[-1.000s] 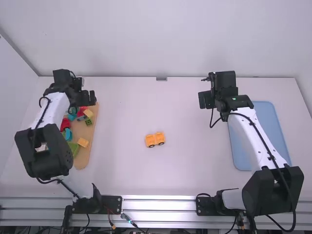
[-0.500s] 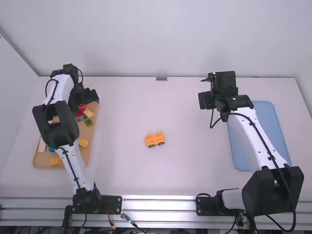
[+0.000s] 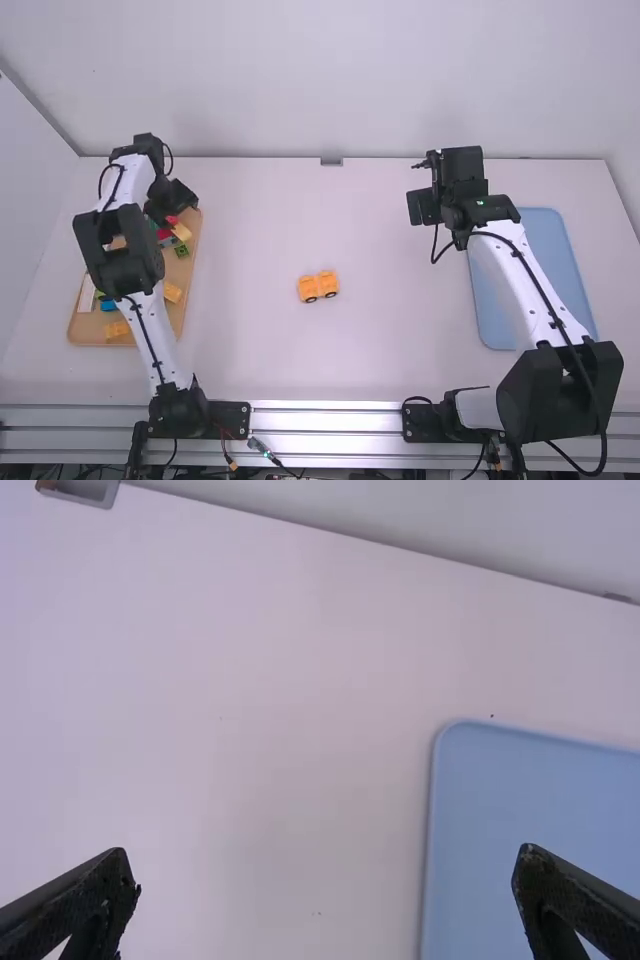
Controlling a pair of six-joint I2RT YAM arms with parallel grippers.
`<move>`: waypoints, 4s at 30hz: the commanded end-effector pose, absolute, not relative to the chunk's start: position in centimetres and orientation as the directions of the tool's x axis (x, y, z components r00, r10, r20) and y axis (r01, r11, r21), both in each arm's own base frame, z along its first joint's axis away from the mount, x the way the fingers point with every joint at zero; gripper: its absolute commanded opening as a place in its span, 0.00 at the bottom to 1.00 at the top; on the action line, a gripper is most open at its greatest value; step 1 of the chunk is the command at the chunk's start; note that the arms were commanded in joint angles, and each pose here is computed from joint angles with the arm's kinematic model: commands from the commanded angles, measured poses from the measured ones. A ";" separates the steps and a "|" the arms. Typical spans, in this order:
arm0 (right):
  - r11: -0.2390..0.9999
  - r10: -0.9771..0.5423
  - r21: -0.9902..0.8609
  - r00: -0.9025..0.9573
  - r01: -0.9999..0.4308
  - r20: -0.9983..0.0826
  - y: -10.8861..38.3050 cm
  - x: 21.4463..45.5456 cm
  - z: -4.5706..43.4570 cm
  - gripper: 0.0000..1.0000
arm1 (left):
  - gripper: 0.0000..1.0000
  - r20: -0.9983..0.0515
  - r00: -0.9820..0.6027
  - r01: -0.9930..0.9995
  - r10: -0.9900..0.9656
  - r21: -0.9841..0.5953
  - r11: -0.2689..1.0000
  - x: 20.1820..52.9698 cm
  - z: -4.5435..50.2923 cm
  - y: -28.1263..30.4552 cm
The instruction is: Assemble lego blocks to make yellow taxi
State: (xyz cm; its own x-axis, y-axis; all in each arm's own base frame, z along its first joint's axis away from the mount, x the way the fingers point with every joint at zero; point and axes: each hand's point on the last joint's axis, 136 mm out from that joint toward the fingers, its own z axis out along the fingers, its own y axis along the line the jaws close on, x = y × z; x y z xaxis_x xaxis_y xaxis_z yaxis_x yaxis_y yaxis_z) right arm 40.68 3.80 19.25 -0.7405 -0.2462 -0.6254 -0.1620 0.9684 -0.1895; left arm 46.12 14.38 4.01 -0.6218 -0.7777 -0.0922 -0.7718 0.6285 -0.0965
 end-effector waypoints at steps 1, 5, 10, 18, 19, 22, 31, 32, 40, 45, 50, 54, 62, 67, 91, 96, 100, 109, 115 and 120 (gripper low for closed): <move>0.970 -0.240 -0.192 -0.717 -0.149 -0.655 3.8 41.3 20.9 0.99 | 0.68 -0.132 -0.594 -0.792 -0.793 -0.073 0.606 46.1 4.7 15.0; 0.970 -0.240 -0.192 -0.717 -0.150 -0.655 3.8 41.3 20.9 0.99 | 0.64 -0.139 -0.594 -0.792 -0.792 -0.072 0.607 46.2 4.2 15.2; 0.970 -0.240 -0.190 -0.716 -0.151 -0.655 3.8 41.3 20.9 0.99 | 0.64 -0.129 -0.625 -0.770 -0.770 -0.060 0.635 45.7 3.2 15.1; 0.970 -0.240 -0.190 -0.717 -0.151 -0.654 3.8 41.3 20.9 0.99 | 0.64 -0.144 -0.626 -0.775 -0.767 -0.001 0.632 44.8 2.3 15.7; 0.970 -0.240 -0.190 -0.718 -0.151 -0.654 3.8 41.3 20.9 0.99 | 0.64 -0.147 -0.626 -0.775 -0.766 0.009 0.631 44.7 2.3 15.8; 0.970 -0.240 -0.190 -0.720 -0.152 -0.651 3.8 41.2 20.8 0.99 | 0.57 -0.157 -0.625 -0.776 -0.765 0.010 0.631 44.8 1.9 16.0; 0.970 -0.240 -0.190 -0.725 -0.153 -0.646 3.8 41.1 20.7 0.99 | 0.53 -0.151 -0.620 -0.779 -0.770 0.004 0.627 44.5 0.6 15.7; 0.970 -0.241 -0.190 -0.724 -0.153 -0.646 3.8 41.1 20.7 0.99 | 0.52 -0.153 -0.620 -0.779 -0.770 0.003 0.627 44.5 0.5 15.8; 0.970 -0.241 -0.190 -0.724 -0.153 -0.646 3.8 41.1 20.7 0.99 | 0.47 -0.151 -0.628 -0.773 -0.763 0.007 0.635 44.4 0.2 15.7; 0.970 -0.241 -0.190 -0.724 -0.153 -0.647 3.8 41.1 20.7 0.99 | 0.39 -0.128 -0.630 -0.772 -0.766 -0.013 0.636 44.2 -0.5 15.2; 0.970 -0.241 -0.190 -0.725 -0.154 -0.645 3.8 41.0 20.7 0.99 | 0.18 -0.128 -0.624 -0.775 -0.771 -0.028 0.632 44.3 -0.4 15.4; 0.969 -0.242 -0.192 -0.729 -0.153 -0.641 3.7 41.0 20.6 0.99 | 0.02 -0.149 -0.634 -0.763 -0.759 -0.041 0.645 44.9 -0.3 15.4; 0.970 -0.241 -0.192 -0.729 -0.153 -0.641 3.7 40.9 20.6 0.99 | 0.01 -0.188 -0.750 -0.641 -0.634 -0.030 0.767 46.6 3.9 15.5; 0.970 -0.241 -0.190 -0.726 -0.154 -0.644 3.8 41.0 20.6 0.99 | 0.01 -0.186 -0.901 -0.413 -0.392 0.096 0.906 46.5 6.0 13.2; 0.971 -0.240 -0.166 -0.719 -0.173 -0.652 4.4 41.1 20.7 0.99 | 0.02 0.001 -0.215 0.971 0.977 -0.103 0.214 28.6 4.9 -8.9; 0.971 -0.238 -0.164 -0.724 -0.173 -0.647 4.4 41.0 20.6 0.99 | 0.02 -0.108 -0.036 0.996 0.993 -0.084 0.027 28.6 2.8 -10.1; 0.971 -0.238 -0.156 -0.724 -0.179 -0.648 4.5 41.0 20.6 0.99 | 0.04 -0.169 0.078 0.996 0.982 -0.025 -0.084 29.1 1.6 -11.3; 0.970 -0.238 -0.128 -0.723 -0.205 -0.649 5.2 40.8 20.5 0.99 | 0.16 -0.182 0.038 0.999 0.982 0.039 -0.031 29.8 -0.4 -11.4; 0.970 -0.239 -0.127 -0.726 -0.206 -0.645 5.2 40.7 20.4 0.99 | 0.27 -0.209 -0.037 0.995 0.977 0.085 0.056 30.8 -1.0 -11.8; 0.970 -0.239 -0.128 -0.727 -0.206 -0.643 5.2 40.7 20.3 0.99 | 0.60 -0.208 -0.038 0.994 0.977 0.092 0.059 30.5 -1.8 -11.6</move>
State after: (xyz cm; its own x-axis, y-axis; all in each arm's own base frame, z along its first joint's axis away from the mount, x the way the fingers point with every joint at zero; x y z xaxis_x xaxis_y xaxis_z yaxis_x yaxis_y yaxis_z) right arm 40.09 4.95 18.75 -0.7507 -0.2450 -0.6135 -0.2091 0.9691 -0.1312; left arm 31.26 -11.57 -1.53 -0.0225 0.9799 -0.1981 0.9924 0.0458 0.1138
